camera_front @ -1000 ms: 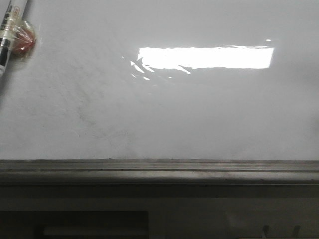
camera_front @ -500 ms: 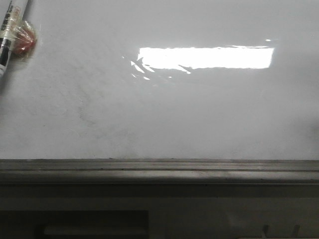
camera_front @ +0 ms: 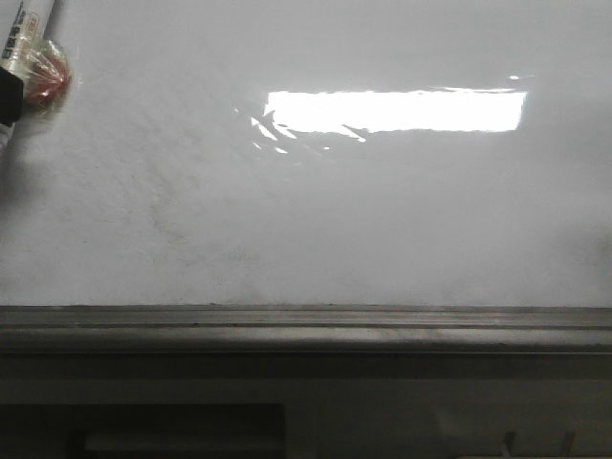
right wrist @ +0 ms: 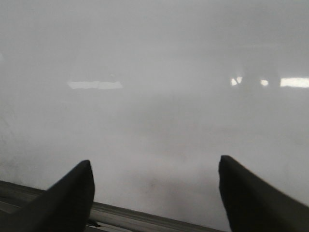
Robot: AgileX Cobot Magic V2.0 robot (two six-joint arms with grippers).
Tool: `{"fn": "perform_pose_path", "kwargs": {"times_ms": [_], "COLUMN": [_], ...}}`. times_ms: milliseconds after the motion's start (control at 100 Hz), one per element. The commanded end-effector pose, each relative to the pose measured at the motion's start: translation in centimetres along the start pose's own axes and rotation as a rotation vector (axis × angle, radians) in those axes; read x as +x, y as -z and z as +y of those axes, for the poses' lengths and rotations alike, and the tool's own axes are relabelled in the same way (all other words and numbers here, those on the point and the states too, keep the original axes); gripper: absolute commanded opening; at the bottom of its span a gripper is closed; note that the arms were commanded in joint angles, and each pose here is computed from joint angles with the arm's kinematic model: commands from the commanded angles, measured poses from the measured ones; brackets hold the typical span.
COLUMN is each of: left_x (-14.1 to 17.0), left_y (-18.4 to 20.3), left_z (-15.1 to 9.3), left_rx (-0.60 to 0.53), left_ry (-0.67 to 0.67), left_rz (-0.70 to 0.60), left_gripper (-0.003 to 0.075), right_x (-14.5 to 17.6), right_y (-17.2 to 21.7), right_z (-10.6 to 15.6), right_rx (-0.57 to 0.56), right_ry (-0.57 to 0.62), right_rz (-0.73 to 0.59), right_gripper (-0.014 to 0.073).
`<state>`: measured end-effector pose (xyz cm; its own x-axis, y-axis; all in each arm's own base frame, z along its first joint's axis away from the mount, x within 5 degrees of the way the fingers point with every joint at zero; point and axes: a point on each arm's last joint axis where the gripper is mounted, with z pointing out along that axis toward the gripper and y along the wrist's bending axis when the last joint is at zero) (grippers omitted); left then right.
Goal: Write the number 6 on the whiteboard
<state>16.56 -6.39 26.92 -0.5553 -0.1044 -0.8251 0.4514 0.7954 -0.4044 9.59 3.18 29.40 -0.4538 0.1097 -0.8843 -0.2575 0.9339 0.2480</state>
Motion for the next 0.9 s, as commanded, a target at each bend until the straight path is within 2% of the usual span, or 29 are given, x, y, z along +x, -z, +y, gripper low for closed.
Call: {"fn": "perform_pose_path", "kwargs": {"times_ms": [0, 140, 210, 310, 400, 580, 720, 890], "left_x": [-1.4, -1.8, -1.7, -1.6, -1.5, -1.8, -2.7, -3.4], "left_y": [-0.1, -0.5, -0.7, -1.0, -1.1, -1.0, -0.5, -0.2], "left_z": [-0.1, 0.0, 0.2, 0.3, 0.4, 0.1, -1.2, -4.0], "left_rx": [0.009, 0.009, 0.008, 0.008, 0.015, 0.036, 0.116, 0.246], "left_ry": [0.024, 0.012, 0.016, 0.013, -0.019, -0.068, -0.163, -0.296], "left_rz": [-0.062, -0.066, -0.057, -0.041, -0.033, -0.034, -0.024, 0.006], "left_gripper": [0.0430, 0.0381, 0.0328, 0.0176, -0.0024, -0.0020, -0.0020, -0.0020], "right_x": [-1.6, -1.6, -1.6, -1.6, -1.6, -1.6, -1.6, -2.0], "right_y": [0.3, 0.3, 0.3, 0.3, 0.3, 0.3, 0.3, -0.3], "right_z": [0.1, 0.0, 0.0, 0.0, 0.0, 0.0, 0.1, 1.1], "right_rx": [0.014, 0.015, 0.015, 0.016, 0.016, 0.016, 0.011, -0.095], "right_ry": [-0.001, -0.001, -0.001, -0.001, -0.001, -0.001, -0.002, 0.036], "right_rz": [-0.086, -0.088, -0.088, -0.090, -0.090, -0.090, -0.085, -0.001], "right_gripper": [0.0489, 0.0489, 0.0489, 0.0489, 0.0489, 0.0489, 0.0489, 0.0489]}}
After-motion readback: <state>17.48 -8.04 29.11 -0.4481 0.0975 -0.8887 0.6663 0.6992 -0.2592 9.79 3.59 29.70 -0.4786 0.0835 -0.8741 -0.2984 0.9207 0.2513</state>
